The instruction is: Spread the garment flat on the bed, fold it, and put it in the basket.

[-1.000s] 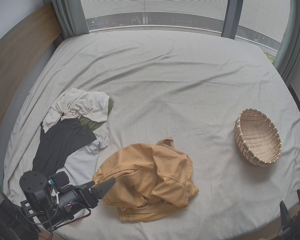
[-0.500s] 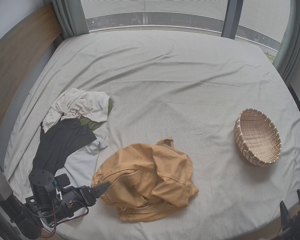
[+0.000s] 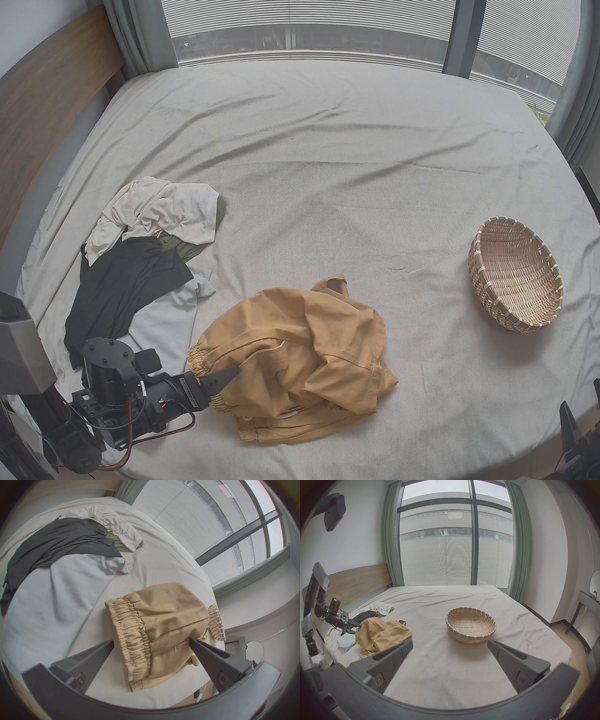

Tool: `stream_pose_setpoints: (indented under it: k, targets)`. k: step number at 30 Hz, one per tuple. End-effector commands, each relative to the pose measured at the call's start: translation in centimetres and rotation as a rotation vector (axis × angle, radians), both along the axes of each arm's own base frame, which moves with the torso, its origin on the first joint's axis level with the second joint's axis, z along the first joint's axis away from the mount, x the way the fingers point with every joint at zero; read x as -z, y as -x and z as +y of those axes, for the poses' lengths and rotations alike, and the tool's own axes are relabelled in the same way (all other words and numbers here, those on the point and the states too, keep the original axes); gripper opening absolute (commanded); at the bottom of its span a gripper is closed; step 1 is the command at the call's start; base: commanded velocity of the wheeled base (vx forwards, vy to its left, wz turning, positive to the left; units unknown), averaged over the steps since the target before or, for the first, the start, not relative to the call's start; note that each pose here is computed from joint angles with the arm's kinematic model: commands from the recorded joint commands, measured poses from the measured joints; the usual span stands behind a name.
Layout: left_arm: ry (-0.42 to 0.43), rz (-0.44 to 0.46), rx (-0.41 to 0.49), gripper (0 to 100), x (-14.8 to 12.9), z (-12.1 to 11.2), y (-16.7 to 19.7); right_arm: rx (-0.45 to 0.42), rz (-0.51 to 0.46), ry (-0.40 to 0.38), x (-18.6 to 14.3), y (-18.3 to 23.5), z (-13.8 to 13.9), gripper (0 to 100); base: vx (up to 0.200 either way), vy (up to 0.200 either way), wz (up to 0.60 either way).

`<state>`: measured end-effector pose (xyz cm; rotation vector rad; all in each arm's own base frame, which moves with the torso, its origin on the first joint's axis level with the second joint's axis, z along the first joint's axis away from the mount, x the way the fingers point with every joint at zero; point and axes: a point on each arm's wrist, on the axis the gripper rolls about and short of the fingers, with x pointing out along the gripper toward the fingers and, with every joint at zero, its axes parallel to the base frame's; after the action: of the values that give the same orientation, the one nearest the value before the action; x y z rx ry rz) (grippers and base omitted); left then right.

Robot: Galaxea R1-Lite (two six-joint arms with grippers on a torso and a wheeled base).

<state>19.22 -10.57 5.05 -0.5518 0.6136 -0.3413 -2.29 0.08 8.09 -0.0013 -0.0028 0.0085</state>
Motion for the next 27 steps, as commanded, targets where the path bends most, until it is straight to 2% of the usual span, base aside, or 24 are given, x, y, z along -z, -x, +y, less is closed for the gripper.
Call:
stream_pose_setpoints:
  k: [1, 7, 21, 27]
  targets:
    - [0.022, -0.002, 0.003, 100, 0.0, -0.6, -0.6, -0.001, 0.003, 0.0, 0.5, 0.0, 0.0, 100, 0.0, 0.0, 0.0]
    - [0.106, -0.04, -0.003, 100, -0.9, -1.1, -0.8, -0.001, 0.003, 0.0, 0.5, 0.0, 0.0, 100, 0.0, 0.0, 0.0]
    - [0.143, -0.09, 0.013, 100, -1.6, -1.7, -0.9, -0.001, 0.003, 0.0, 0.5, 0.0, 0.0, 100, 0.0, 0.0, 0.0]
    - [0.195, -0.169, 0.032, 100, -2.5, -1.8, -1.0, -0.001, 0.004, 0.0, 0.5, 0.0, 0.0, 100, 0.0, 0.0, 0.0]
